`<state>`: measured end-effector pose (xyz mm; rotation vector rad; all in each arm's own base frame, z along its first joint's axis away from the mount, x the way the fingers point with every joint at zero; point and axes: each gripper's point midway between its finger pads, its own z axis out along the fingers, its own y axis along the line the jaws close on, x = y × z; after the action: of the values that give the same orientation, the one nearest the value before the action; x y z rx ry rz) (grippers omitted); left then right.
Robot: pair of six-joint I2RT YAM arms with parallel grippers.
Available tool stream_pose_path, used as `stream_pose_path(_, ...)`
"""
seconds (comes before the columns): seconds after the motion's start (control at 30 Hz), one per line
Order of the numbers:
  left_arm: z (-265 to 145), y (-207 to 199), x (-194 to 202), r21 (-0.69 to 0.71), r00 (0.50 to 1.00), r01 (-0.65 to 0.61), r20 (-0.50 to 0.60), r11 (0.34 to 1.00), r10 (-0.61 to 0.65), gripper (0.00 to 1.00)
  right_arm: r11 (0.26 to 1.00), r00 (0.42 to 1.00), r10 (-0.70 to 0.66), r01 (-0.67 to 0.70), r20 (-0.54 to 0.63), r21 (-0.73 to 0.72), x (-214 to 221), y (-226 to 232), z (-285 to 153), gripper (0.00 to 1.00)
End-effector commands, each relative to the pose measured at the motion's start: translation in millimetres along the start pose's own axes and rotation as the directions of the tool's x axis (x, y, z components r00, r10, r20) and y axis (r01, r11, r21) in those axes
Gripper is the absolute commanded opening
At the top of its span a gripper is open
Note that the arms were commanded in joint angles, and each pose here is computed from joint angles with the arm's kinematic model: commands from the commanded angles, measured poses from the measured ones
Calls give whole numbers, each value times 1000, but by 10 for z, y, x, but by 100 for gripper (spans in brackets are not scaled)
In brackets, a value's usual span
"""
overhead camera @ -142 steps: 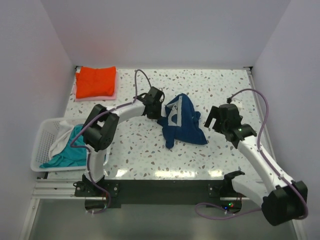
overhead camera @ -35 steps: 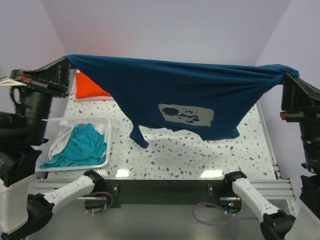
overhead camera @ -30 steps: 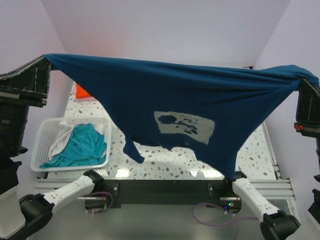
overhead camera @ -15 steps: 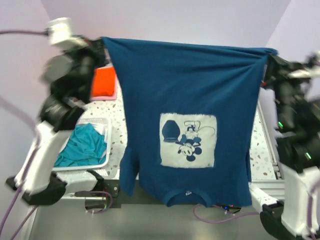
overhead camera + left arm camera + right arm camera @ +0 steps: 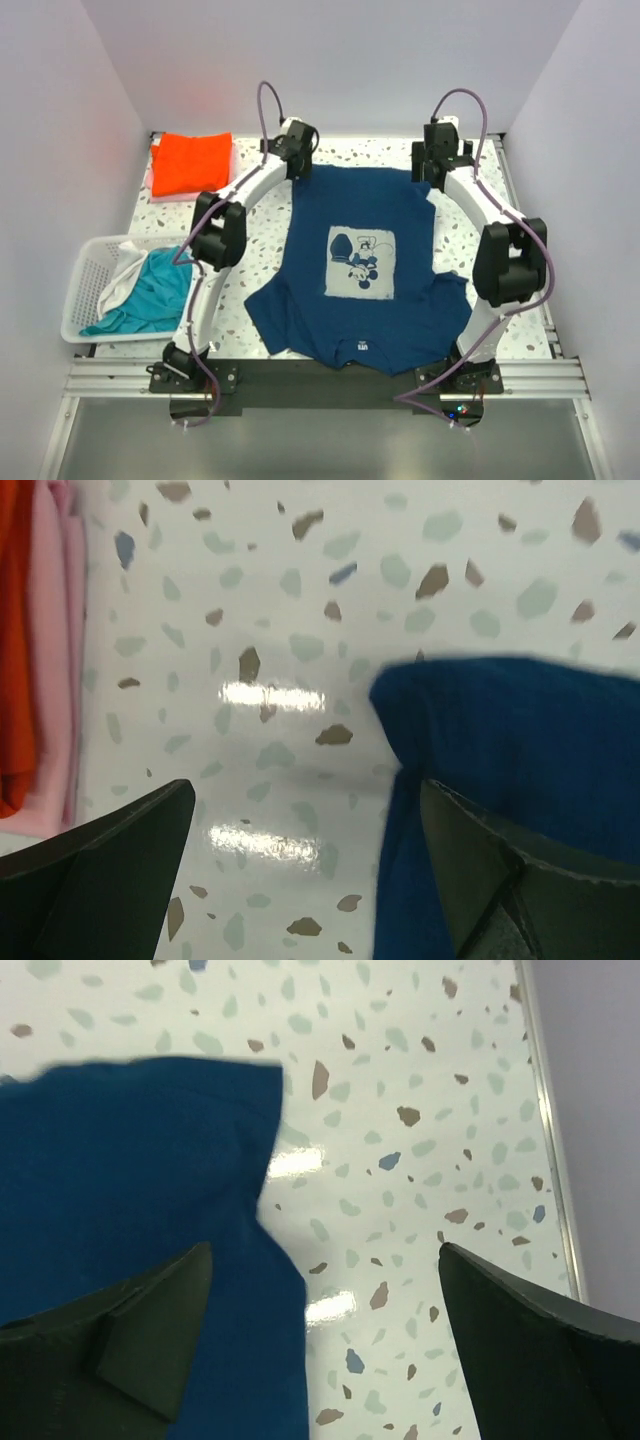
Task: Fold and stack the t-shirts
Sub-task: Flatten the tshirt out
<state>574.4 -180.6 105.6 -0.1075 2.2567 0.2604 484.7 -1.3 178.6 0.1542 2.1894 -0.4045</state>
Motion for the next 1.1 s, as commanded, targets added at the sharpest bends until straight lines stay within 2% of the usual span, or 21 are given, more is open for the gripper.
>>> stream_pose_path(0.0, -757, 117, -690, 113, 983, 109, 138, 988, -124, 100, 994, 992, 94, -98, 79, 55, -482, -154, -151, 99)
stream_pose_path(0.07, -792, 134, -514, 141, 981, 124, 129, 982, -143, 100, 995, 993, 94, -96, 66, 31, -419, -100, -141, 99)
stream_pose_path(0.1, -1002, 218, -615, 164, 972, 152, 154, 975, -177, 100, 994, 992, 106, -107, 64, 13, -396, -72, -151, 99)
stream_pose_path(0.23, -1277, 242, -298, 221, 975, 184, 82, 958, -206, 100, 976, 990, 135, -127, 29, -179, -270, 240, -252, 99)
stream_pose_path(0.37, -1493, 243, 385, 190, 980, 197, -39, 962, -193, 100, 941, 988, 148, -152, -36, -303, -37, 441, -380, 99)
stream_pose_path(0.43, -1725, 125, 547, 244, 982, 187, -50, 951, -180, 100, 927, 986, 155, -169, -67, -335, 63, 481, -459, 99)
stream_pose_path(0.47, -1730, 113, 833, 238, 983, 178, -91, 955, -161, 100, 912, 981, 160, -190, -113, -363, 245, 546, -490, 99)
stream_pose_path(0.53, -1897, -23, 1067, 308, 986, 159, -105, 938, -133, 100, 886, 975, 189, -220, -115, -408, 282, 560, -691, 99)
stream_pose_path(0.57, -1949, -81, 1111, 340, 985, 159, -115, 927, -127, 100, 881, 969, 185, -237, -163, -410, 528, 580, -724, 99)
stream_pose_path(0.63, -2031, -169, 1113, 400, 985, 160, -117, 903, -123, 100, 858, 953, 240, -298, -187, -418, 637, 539, -982, 99)
stream_pose_path(0.67, -2022, -169, 1083, 401, 987, 155, -105, 903, -122, 100, 854, 931, 261, -346, -255, -389, 931, 522, -1032, 99)
stream_pose_path(0.73, -1987, -192, 956, 390, 990, 137, -71, 911, -118, 100, 836, 909, 294, -394, -295, -381, 1159, 475, -1276, 99)
stream_pose_path(0.77, -1968, -212, 896, 389, 994, 111, -48, 915, -100, 100, 831, 882, 289, -424, -373, -360, 1538, 505, -1328, 99)
stream_pose_path(0.8, -1874, -253, 906, 375, 996, 90, -47, 923, -78, 100, 825, 870, 288, -438, -400, -358, 1691, 521, -1398, 99)
stream_pose_path(0.83, -1857, -289, 711, 375, 998, 63, 0, 925, -67, 100, 815, 871, 278, -437, -405, -380, 1796, 540, -1556, 99)
stream_pose_path(0.87, -1809, -334, 656, 375, 998, 44, 16, 926, -54, 100, 827, 855, 252, -434, -453, -358, 2107, 539, -1600, 99)
stream_pose_path(0.9, -1633, -404, 701, 357, 1000, 20, 10, 934, -25, 100, 824, 838, 263, -453, -478, -341, 2221, 536, -1667, 99)
stream_pose_path(0.97, -1438, -429, 424, 347, 998, 29, 34, 938, -43, 100, 842, 817, 233, -441, -528, -311, 2563, 503, -1823, 99)
stream_pose_path(1.0, -1181, -482, 547, 328, 1000, 26, -13, 944, -23, 100, 840, 798, 246, -458, -550, -289, 2654, 492, -1861, 99)
stream_pose_path(1.03, -1092, -487, 346, 353, 998, 57, -24, 934, -52, 100, 846, 784, 243, -460, -572, -271, 2767, 464, -1895, 99)
stream_pose_path(1.07, -975, -505, 339, 353, 998, 63, -39, 933, -52, 100, 843, 772, 257, -473, -581, -255, 2862, 438, -1912, 99)
